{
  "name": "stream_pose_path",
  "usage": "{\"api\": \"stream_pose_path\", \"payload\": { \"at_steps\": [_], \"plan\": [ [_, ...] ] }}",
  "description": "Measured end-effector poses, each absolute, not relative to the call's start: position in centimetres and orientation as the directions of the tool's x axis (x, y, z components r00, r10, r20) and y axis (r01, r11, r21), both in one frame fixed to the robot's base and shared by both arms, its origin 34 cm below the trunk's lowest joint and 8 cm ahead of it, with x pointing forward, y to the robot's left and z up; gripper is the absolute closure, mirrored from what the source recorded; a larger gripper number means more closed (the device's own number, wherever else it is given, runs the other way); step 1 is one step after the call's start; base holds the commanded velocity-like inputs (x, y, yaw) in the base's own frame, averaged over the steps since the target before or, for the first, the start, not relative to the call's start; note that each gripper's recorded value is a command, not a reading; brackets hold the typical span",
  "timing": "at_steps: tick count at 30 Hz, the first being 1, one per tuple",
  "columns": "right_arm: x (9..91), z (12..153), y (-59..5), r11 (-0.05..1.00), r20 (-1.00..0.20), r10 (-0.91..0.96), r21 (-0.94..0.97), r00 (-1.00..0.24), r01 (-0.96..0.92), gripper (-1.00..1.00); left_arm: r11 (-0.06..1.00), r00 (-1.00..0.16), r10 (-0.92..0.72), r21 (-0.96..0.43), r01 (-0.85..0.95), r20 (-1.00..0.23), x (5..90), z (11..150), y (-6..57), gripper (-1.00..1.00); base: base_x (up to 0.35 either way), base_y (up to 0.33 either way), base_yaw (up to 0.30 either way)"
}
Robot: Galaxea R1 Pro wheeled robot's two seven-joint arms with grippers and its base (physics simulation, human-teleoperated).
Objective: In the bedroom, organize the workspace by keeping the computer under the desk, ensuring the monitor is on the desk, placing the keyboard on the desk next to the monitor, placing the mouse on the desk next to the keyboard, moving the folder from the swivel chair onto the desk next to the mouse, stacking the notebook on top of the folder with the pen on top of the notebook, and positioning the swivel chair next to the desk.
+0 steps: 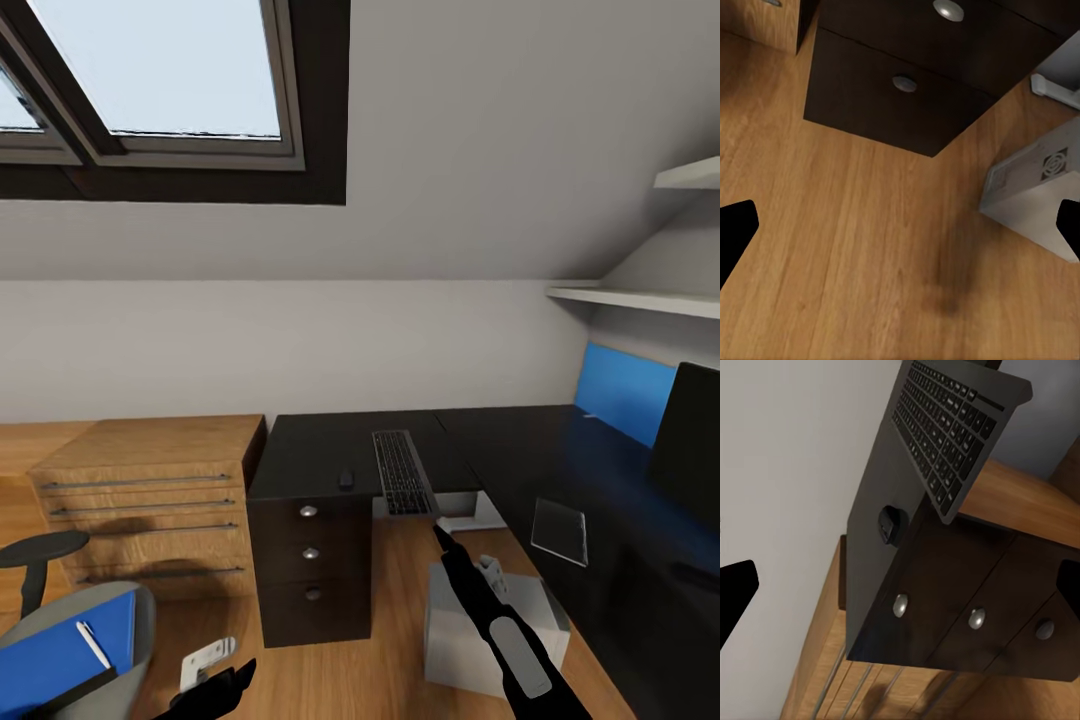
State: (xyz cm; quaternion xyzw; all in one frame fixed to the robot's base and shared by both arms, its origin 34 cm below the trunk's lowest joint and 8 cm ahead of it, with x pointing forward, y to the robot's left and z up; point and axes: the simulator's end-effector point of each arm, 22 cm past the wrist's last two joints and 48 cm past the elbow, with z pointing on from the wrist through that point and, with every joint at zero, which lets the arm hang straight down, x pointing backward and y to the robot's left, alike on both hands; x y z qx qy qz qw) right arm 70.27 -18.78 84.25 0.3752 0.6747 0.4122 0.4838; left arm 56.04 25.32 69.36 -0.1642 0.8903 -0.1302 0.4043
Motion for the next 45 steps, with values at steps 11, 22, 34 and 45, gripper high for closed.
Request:
{"api": "stream_pose_path", "payload": {
  "at_steps": [11, 22, 34, 45],
  "plan": [
    [70.4, 84.3, -18.2, 0.368, -0.351, 0.903, 0.930, -0.248, 0.022, -1.00, 0.912, -0.619, -0.398, -0.365, -0.187, -0.677, 56.0, 67.6, 25.3, -1.00, 0.000, 0.000, 0.000],
    [70.2, 84.2, -17.4, 0.349, -0.354, 0.901, 0.935, -0.252, -0.067, -1.00, 0.912, -0.620, -0.398, -0.365, -0.186, -0.677, 55.9, 65.7, 25.3, -1.00, 0.000, 0.000, 0.000],
    [70.1, 82.2, -17.4, 0.349, -0.355, 0.900, 0.935, -0.252, -0.069, -1.00, 0.912, -0.622, -0.398, -0.366, -0.188, -0.674, 55.7, 63.5, 25.3, -1.00, 0.000, 0.000, 0.000],
    [70.0, 80.2, -17.3, 0.350, -0.355, 0.900, 0.934, -0.251, -0.066, -1.00, 0.912, -0.623, -0.398, -0.366, -0.188, -0.673, 55.5, 61.5, 25.3, -1.00, 0.000, 0.000, 0.000]
  ]
}}
